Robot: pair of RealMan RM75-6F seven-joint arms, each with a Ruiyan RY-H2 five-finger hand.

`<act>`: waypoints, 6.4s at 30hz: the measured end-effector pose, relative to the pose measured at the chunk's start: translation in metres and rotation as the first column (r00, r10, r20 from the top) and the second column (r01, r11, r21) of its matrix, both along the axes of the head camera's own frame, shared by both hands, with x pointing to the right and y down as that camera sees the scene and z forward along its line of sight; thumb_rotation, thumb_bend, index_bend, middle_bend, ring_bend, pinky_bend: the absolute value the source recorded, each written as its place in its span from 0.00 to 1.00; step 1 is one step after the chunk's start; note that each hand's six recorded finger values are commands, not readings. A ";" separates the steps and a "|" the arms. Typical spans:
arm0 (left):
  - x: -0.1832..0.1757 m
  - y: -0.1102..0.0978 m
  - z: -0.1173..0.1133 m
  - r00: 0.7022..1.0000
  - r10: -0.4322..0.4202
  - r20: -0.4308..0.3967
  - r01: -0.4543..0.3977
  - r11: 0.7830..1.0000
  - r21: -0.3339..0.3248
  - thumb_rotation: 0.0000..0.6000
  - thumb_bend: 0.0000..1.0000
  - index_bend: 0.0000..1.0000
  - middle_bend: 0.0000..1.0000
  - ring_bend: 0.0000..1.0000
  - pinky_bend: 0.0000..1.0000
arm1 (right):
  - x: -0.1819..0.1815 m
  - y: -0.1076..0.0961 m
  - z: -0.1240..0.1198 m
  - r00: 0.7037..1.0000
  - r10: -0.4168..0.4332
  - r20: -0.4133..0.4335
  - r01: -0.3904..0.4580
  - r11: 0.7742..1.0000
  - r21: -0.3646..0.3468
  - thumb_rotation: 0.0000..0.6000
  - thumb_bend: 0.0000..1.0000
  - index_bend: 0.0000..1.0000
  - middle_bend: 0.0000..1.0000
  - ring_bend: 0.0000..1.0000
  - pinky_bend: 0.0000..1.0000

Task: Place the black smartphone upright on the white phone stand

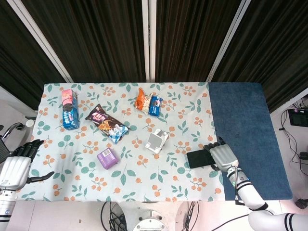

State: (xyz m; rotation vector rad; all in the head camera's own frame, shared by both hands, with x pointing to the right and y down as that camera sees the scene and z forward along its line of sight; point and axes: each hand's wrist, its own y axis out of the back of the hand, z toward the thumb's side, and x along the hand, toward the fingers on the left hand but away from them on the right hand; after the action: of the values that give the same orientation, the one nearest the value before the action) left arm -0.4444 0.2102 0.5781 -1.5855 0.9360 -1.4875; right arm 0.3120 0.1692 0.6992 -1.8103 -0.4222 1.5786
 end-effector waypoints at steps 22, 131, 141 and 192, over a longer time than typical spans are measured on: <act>0.001 -0.002 -0.002 1.000 -0.006 -0.011 0.006 1.000 0.013 0.61 0.06 0.12 0.10 0.13 0.22 | -0.030 -0.071 -0.091 0.988 -0.157 -0.005 0.147 0.915 0.375 1.00 0.31 0.64 0.43 0.45 0.00; -0.030 0.026 0.016 0.995 -0.078 -0.054 0.074 0.995 -0.073 0.60 0.06 0.11 0.10 0.13 0.22 | -0.276 -0.046 -0.048 0.319 -0.594 -0.739 0.917 0.391 0.081 1.00 0.28 0.63 0.45 0.46 0.00; -0.031 0.026 0.018 0.995 -0.079 -0.056 0.074 0.994 -0.077 0.61 0.06 0.11 0.10 0.13 0.22 | -0.278 -0.044 -0.039 0.338 -0.593 -0.731 0.908 0.410 0.087 1.00 0.28 0.63 0.45 0.46 0.00; -0.039 0.030 0.020 0.994 -0.095 -0.045 0.090 0.992 -0.091 0.61 0.06 0.11 0.10 0.13 0.22 | -0.282 -0.046 -0.028 0.355 -0.580 -0.734 0.903 0.417 0.107 1.00 0.28 0.63 0.44 0.46 0.00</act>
State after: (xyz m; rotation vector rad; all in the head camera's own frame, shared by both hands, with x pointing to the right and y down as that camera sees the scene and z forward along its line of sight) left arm -0.4836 0.2399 0.5976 -1.6689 0.9954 -1.5798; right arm 0.0299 0.1234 0.6707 -0.7385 0.3319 1.0504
